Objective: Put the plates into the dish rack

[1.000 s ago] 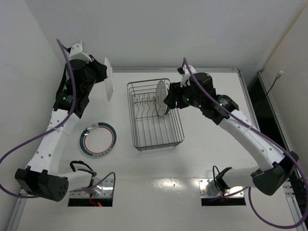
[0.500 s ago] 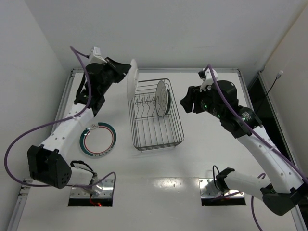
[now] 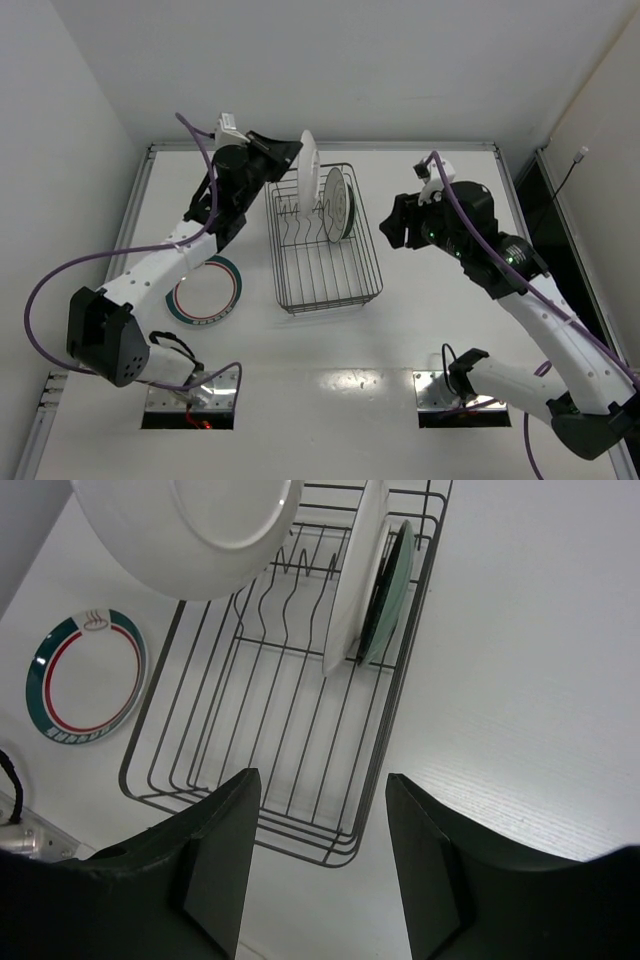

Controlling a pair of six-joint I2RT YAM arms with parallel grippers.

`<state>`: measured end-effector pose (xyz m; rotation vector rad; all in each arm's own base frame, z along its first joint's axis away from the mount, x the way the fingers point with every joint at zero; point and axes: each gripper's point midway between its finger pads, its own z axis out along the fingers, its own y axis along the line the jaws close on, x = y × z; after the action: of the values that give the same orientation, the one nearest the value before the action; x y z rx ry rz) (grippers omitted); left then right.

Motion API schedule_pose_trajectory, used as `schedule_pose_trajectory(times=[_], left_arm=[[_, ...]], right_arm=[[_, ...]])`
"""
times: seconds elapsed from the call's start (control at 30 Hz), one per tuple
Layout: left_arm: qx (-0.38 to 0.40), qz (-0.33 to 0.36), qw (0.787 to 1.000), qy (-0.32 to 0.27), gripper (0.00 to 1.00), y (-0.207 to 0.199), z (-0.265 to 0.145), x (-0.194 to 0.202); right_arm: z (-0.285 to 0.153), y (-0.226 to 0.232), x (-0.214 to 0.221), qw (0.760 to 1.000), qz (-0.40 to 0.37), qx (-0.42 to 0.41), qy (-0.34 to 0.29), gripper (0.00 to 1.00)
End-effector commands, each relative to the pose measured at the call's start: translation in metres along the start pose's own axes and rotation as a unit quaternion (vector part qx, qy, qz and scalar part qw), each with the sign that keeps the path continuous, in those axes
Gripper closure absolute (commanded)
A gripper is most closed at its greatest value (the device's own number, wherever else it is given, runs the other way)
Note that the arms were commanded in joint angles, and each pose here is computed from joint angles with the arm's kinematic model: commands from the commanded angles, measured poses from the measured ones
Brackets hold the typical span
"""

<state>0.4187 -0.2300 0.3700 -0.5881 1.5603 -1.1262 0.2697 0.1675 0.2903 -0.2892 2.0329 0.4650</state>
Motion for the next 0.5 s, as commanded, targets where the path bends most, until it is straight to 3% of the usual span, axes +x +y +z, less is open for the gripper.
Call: schedule_pose_trajectory(times=[0.0,0.47], left_arm=[[0.029,-0.042,0.997,-0.053,1.00,-0.023,-0.001,-0.015],[0.001,-0.069,0.997,-0.045,1.00,-0.012,0.003,0.030]], right_arm=[[-0.005,-0.003,-0.005,1.000,-0.005,0.004,-0.017,0.50],[-0.009,-0.004,-0.003,1.000,-0.005,0.004,-0.018,0.50]])
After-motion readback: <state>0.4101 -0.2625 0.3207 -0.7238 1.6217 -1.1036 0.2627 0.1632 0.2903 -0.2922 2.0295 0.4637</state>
